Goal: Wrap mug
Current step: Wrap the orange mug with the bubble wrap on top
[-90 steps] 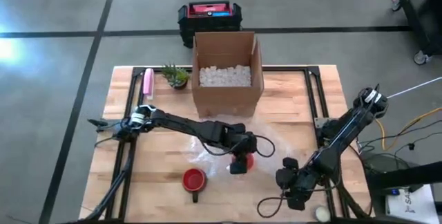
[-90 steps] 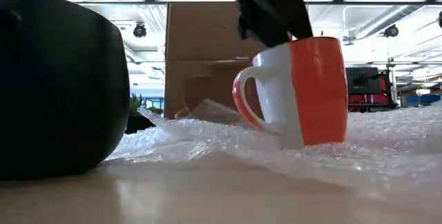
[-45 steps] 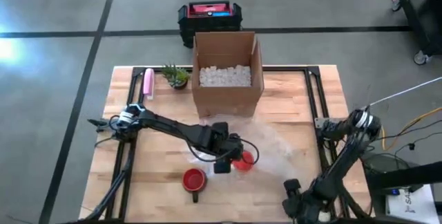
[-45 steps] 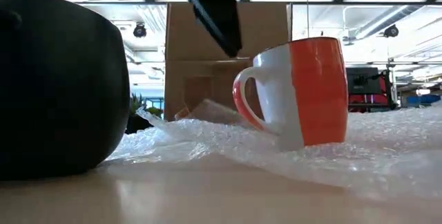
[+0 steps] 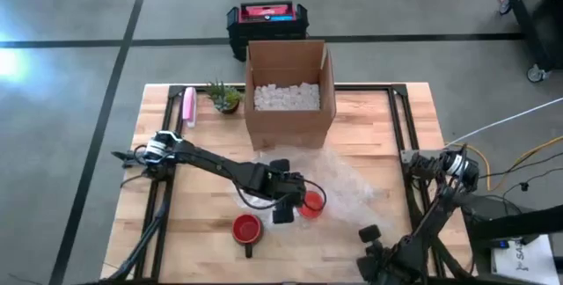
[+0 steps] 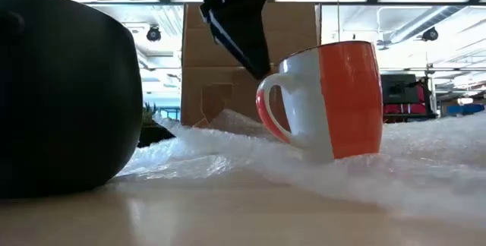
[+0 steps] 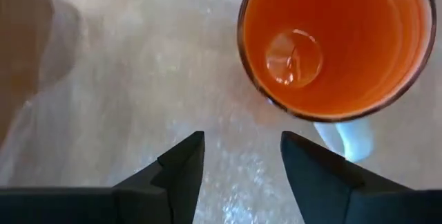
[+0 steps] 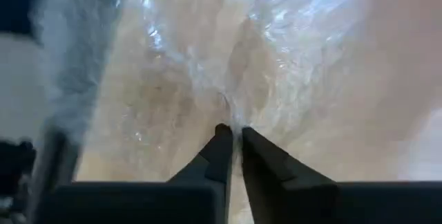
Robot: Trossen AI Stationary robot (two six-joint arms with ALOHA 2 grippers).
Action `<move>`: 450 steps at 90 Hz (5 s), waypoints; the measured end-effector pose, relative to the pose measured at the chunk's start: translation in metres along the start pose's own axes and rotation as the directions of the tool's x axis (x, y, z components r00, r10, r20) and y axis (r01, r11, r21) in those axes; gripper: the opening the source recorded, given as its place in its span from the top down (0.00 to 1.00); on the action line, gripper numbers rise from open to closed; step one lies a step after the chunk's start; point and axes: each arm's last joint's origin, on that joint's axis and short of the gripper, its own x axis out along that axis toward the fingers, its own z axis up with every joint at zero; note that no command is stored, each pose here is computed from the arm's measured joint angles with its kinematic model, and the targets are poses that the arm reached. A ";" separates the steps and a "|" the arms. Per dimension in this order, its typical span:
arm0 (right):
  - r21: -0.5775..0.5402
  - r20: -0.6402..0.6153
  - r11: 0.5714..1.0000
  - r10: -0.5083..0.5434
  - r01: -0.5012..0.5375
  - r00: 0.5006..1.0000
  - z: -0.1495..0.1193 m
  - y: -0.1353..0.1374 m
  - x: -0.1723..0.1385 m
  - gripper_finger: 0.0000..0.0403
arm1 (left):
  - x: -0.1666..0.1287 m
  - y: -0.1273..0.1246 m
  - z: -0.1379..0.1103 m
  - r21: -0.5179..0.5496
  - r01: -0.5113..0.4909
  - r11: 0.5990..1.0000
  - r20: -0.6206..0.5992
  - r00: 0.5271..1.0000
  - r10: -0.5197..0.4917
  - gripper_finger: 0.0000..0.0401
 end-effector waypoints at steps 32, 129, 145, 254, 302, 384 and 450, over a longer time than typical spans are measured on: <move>0.156 0.365 0.926 -0.378 0.344 0.851 0.023 -0.051 -0.069 0.99 | 0.015 -0.006 -0.001 0.031 0.095 0.995 0.095 0.991 -0.097 0.63; 0.319 0.237 0.914 -0.334 0.252 0.912 0.073 -0.153 0.000 0.99 | -0.017 -0.007 -0.003 -0.021 0.221 0.975 0.334 0.921 -0.201 0.69; 0.317 0.239 0.921 -0.308 0.226 0.921 0.072 -0.152 0.005 0.99 | 0.019 -0.007 -0.014 -0.057 0.248 0.967 0.401 0.893 -0.206 0.74; 0.388 0.304 0.921 -0.140 0.011 0.942 0.001 -0.159 -0.062 0.63 | 0.033 -0.005 -0.019 -0.074 0.249 0.966 0.407 0.892 -0.199 0.95; 0.272 0.279 0.962 -0.068 -0.011 0.958 0.062 -0.197 0.007 0.96 | 0.029 -0.004 -0.017 -0.074 0.251 0.965 0.415 0.888 -0.199 0.95; 0.208 0.237 0.978 -0.083 0.033 0.968 0.074 -0.197 0.011 0.99 | -0.012 -0.008 -0.032 -0.106 0.328 0.939 0.427 0.868 -0.255 0.95; 0.157 0.290 0.983 0.046 -0.095 0.956 0.085 -0.197 -0.018 0.99 | 0.039 -0.007 -0.017 -0.147 0.256 0.955 0.393 0.901 -0.181 0.95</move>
